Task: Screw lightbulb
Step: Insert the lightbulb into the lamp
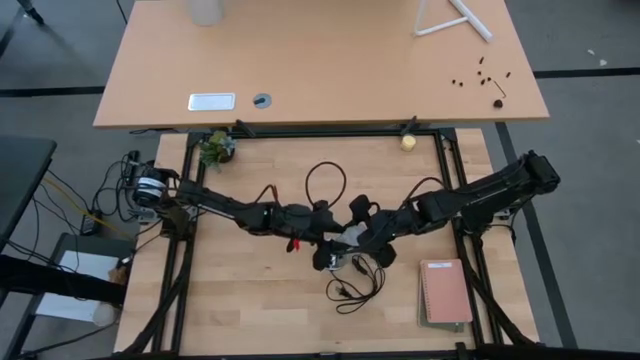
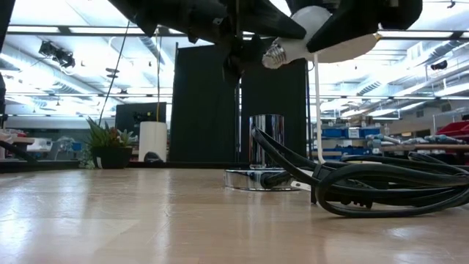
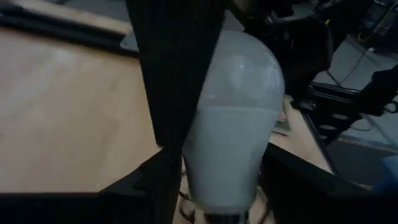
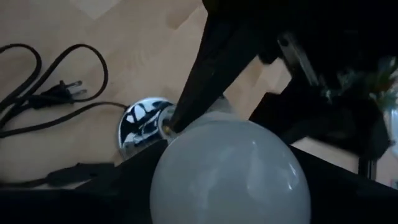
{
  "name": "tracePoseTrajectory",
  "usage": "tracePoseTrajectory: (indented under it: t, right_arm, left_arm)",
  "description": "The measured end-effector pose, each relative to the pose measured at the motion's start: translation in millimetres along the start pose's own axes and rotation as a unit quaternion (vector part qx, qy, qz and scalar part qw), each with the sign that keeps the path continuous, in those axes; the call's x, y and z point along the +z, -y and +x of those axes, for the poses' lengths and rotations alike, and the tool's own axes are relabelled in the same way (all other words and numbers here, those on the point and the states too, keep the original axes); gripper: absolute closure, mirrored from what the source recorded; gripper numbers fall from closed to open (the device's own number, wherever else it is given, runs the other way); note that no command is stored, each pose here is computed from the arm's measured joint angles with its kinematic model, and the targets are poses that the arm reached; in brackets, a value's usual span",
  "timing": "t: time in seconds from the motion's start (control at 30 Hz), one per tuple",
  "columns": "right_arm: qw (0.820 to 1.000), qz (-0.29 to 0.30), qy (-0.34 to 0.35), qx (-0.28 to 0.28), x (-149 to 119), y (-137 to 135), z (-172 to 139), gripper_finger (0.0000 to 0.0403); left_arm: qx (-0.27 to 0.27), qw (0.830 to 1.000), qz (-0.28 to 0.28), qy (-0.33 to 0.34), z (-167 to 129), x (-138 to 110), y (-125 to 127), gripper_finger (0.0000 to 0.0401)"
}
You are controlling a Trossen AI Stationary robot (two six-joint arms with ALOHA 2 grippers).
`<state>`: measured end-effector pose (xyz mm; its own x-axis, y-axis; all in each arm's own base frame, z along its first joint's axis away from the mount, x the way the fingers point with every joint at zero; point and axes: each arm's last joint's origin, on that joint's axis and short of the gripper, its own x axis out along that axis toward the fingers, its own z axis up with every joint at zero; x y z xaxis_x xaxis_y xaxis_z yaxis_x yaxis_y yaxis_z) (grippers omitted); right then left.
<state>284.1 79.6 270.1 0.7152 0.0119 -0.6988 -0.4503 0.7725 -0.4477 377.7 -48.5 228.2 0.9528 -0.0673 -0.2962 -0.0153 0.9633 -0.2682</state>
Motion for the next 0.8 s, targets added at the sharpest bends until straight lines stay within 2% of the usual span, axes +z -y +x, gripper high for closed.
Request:
tracePoseTrajectory:
  t: [0.1,0.23,0.4,0.47,0.63,0.8]
  right_arm:
    - [0.999,0.017,-0.024,0.027,-5,0,-10,0.011]
    - [0.998,0.055,-0.013,0.037,3,6,-21,0.011]
    - [0.993,0.091,-0.056,0.053,-7,5,-20,0.011]
    - [0.988,0.123,-0.063,0.065,-9,5,-20,0.011]
    - [0.979,0.177,-0.066,0.081,-8,9,-23,0.011]
    - [0.976,0.191,-0.073,0.08,-2,12,-10,0.011]
  left_arm:
    - [0.018,0.999,0.03,0.012,-1,4,-1,0.0192]
    - [0.039,0.997,0.068,0.026,-5,10,-2,0.0192]
    - [0.083,0.989,0.102,0.06,-8,17,0,0.0191]
    - [0.095,0.984,0.129,0.072,-9,16,8,0.0192]
    - [0.118,0.967,0.208,0.084,-16,1,56,0.0192]
    - [0.166,0.961,0.209,0.071,-14,-33,79,0.0192]
